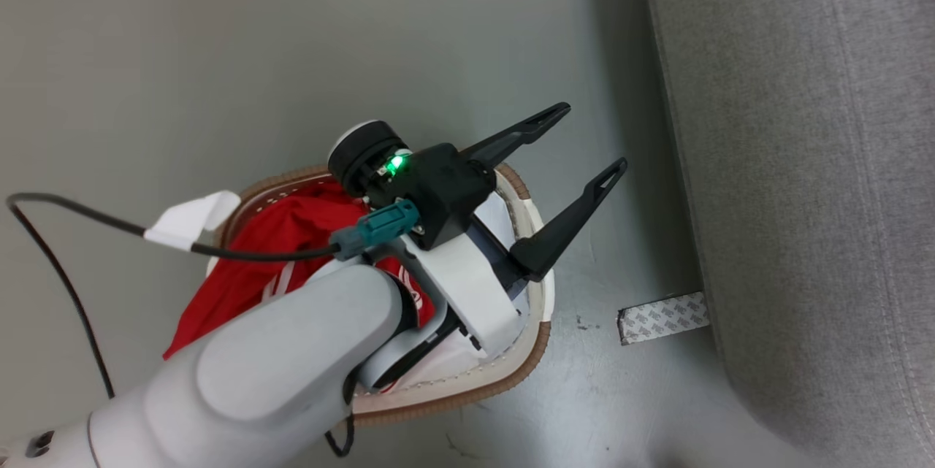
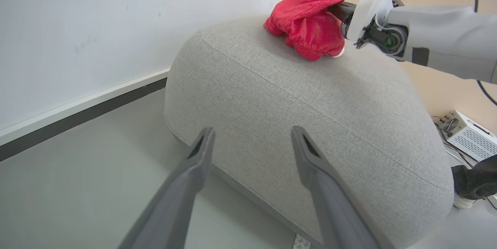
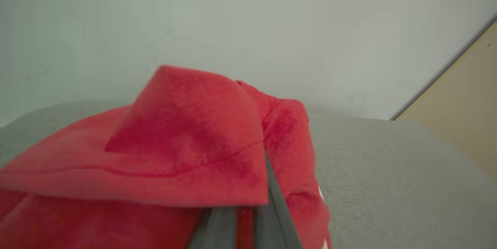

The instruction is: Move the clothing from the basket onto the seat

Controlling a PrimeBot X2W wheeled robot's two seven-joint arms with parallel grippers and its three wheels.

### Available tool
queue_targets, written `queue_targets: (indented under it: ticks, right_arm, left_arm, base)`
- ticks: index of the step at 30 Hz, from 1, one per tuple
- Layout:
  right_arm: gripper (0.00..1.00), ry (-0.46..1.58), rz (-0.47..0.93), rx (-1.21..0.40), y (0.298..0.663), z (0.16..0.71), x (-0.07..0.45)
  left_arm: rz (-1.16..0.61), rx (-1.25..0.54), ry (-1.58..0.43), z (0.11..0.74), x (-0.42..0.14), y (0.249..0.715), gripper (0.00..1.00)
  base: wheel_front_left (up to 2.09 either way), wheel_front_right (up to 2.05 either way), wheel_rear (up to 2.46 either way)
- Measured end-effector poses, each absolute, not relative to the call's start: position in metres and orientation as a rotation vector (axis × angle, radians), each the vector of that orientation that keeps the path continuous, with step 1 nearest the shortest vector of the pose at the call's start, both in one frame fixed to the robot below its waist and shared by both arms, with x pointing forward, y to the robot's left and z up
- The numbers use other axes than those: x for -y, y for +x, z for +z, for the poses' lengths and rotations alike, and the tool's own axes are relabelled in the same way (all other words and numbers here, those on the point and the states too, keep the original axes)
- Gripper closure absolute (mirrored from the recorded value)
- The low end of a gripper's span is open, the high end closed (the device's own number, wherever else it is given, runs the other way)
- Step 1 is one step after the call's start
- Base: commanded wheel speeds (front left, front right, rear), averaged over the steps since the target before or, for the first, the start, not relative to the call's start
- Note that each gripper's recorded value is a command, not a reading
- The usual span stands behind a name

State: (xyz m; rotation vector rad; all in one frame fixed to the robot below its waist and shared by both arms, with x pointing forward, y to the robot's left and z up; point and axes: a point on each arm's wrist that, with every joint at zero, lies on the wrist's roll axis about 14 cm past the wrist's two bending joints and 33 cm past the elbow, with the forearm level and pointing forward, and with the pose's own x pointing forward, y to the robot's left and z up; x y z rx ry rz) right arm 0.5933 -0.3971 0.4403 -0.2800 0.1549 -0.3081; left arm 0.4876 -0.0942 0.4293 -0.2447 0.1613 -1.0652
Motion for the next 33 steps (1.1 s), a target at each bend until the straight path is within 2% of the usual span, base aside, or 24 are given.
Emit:
queue_targets:
  ticks: [1,2,6,13,18,27,33]
  right_arm:
    - [0.13,-0.273,-0.31,-0.172,0.59,0.431,0.396]
    - [0.0,-0.265,-0.311,-0.185,0.587,0.425,0.393]
    - [0.0,-0.254,-0.313,-0.209,0.569,0.418,0.388]
    - [0.0,-0.309,-0.295,-0.124,0.532,0.458,0.381]
    - [0.0,-0.312,-0.248,-0.054,0.501,0.483,0.357]
    - [0.0,-0.236,-0.143,0.121,0.461,0.535,0.298]
    - [0.0,-0.149,-0.03,0.157,0.443,0.537,0.242]
  left_arm:
    - [-1.058,-0.162,-0.248,0.428,0.093,0.488,0.0]
    - [-1.051,-0.168,-0.251,0.427,0.091,0.489,0.0]
    - [-1.024,-0.171,-0.255,0.429,0.087,0.49,0.0]
    - [-0.96,-0.14,-0.292,0.451,0.08,0.486,0.0]
    - [-0.895,-0.12,-0.277,0.466,0.067,0.479,0.0]
    - [-0.692,-0.064,-0.238,0.499,0.017,0.467,0.0]
    - [-0.523,-0.045,-0.233,0.508,-0.034,0.448,0.0]
  base:
    - [0.0,0.0,0.0]
    - [0.0,0.0,0.0]
    - [0.0,0.0,0.0]
    - [0.0,0.0,0.0]
    - [0.0,0.0,0.0]
    - [0.0,0.0,0.0]
    - [0.0,0.0,0.0]
